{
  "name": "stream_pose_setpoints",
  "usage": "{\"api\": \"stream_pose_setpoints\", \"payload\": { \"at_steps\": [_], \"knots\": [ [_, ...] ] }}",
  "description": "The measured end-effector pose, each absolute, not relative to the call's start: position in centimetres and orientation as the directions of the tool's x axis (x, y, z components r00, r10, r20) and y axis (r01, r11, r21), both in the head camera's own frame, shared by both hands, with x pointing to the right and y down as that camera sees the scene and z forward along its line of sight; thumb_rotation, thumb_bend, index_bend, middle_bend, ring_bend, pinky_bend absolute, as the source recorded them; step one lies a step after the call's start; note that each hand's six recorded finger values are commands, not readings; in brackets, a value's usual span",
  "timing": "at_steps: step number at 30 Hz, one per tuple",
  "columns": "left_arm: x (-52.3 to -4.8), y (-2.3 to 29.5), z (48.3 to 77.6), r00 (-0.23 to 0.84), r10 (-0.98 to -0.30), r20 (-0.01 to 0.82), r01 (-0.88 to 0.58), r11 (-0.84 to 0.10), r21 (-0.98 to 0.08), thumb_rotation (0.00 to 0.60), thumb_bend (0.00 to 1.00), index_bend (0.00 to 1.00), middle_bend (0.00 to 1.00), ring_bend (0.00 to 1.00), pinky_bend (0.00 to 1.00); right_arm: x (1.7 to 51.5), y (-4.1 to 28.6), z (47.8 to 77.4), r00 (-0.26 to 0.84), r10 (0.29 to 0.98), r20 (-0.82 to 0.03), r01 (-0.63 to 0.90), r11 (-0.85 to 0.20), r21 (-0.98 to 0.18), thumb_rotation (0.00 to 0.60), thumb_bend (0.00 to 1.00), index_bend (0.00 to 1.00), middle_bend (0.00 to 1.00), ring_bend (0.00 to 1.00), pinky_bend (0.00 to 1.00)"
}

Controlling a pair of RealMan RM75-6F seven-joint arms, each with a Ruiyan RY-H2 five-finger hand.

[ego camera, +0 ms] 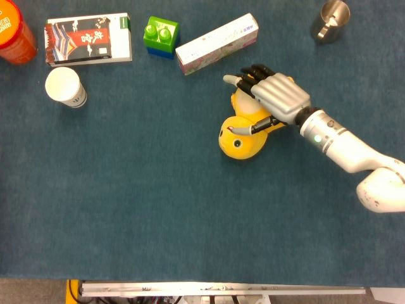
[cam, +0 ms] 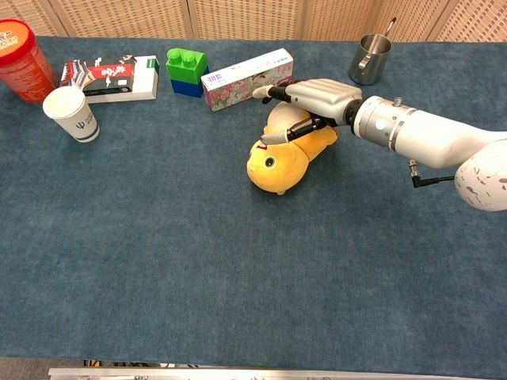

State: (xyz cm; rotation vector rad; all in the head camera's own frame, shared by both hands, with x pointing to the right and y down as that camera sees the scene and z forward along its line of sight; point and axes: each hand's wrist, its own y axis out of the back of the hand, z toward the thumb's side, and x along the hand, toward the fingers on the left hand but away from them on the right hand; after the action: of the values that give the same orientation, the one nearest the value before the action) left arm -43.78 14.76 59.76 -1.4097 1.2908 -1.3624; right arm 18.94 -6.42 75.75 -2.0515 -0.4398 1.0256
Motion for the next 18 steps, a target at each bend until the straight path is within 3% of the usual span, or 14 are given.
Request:
{"api": "stream_pose_setpoints", "payload": {
  "at_steps": [6,18],
  "knots": [
    [-43.8,14.8,59.7,-0.09,-0.976,0.201,-0.147,-0.186,-0.972,0.6,0.15,0.12,0.1,0.09,0.0,17.8,-6.0,75.3,0.641,0.581,-0.501,-0.019,-0.64,-0.768,0.131,0.0,0.06,0.14,0.0,0.0],
    [-44.2,15.0,59.7,-0.105,-0.974,0.201,-0.143,-0.185,-0.972,0.6,0.15,0.12,0.1,0.09,0.0,17.6,-5.7,78.2,0.607,0.563,-0.561,-0.076,-0.662,-0.746,0.132,0.0,0.06,0.14,0.0,0.0]
  ]
}}
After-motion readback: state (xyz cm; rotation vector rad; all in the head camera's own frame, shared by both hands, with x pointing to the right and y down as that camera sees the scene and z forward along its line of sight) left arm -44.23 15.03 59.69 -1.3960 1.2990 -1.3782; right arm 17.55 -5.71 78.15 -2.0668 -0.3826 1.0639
